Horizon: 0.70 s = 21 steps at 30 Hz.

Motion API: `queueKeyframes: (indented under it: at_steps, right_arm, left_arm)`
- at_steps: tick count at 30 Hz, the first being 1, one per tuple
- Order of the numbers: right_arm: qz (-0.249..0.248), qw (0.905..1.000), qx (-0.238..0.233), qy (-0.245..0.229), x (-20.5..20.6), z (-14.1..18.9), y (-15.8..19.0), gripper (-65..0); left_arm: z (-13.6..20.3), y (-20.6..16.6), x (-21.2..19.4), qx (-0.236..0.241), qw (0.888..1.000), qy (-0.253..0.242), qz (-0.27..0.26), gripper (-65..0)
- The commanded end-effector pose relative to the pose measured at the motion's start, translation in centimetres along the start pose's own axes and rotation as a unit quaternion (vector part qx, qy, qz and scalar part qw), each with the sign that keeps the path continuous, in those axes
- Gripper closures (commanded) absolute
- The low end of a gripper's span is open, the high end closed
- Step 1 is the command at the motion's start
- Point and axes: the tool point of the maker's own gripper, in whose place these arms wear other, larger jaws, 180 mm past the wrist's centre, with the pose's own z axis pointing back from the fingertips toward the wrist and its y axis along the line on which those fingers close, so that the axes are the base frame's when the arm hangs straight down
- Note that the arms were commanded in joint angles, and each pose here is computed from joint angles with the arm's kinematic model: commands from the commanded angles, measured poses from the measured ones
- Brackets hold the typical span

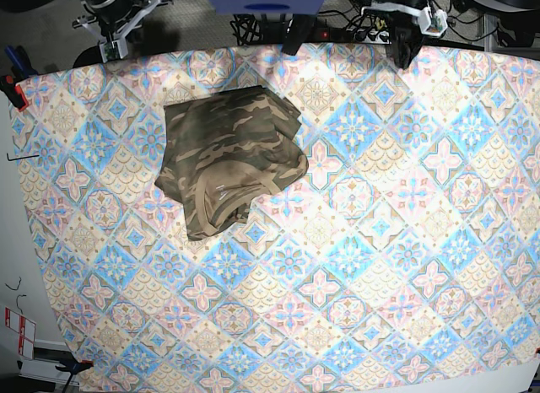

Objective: Fold the T-shirt properly

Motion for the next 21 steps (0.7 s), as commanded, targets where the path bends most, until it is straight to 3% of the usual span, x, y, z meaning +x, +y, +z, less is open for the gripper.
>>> queueKeyframes:
  at_steps: [1, 10, 21]
  right_arm:
    - [0.001, 1.0000, -0.001, 0.000, -0.3, 0.5, -0.1, -1.8]
    - [-0.015, 0.9995, 0.002, 0.028, -3.7, 0.5, 0.0, -1.8]
    - [-0.019, 0.9956, -0.001, 0.092, -11.9, -2.2, 2.8, -1.8]
  left_arm:
    - [1.1, 0.2, 0.5, 0.006, 1.000, -0.010, 0.003, 0.0]
    - [4.9, -1.3, -4.0, -0.036, 0.991, 0.114, -0.055, 0.0]
    - [6.4, -1.0, -9.8, -0.049, 0.954, 0.281, -0.092, 0.0]
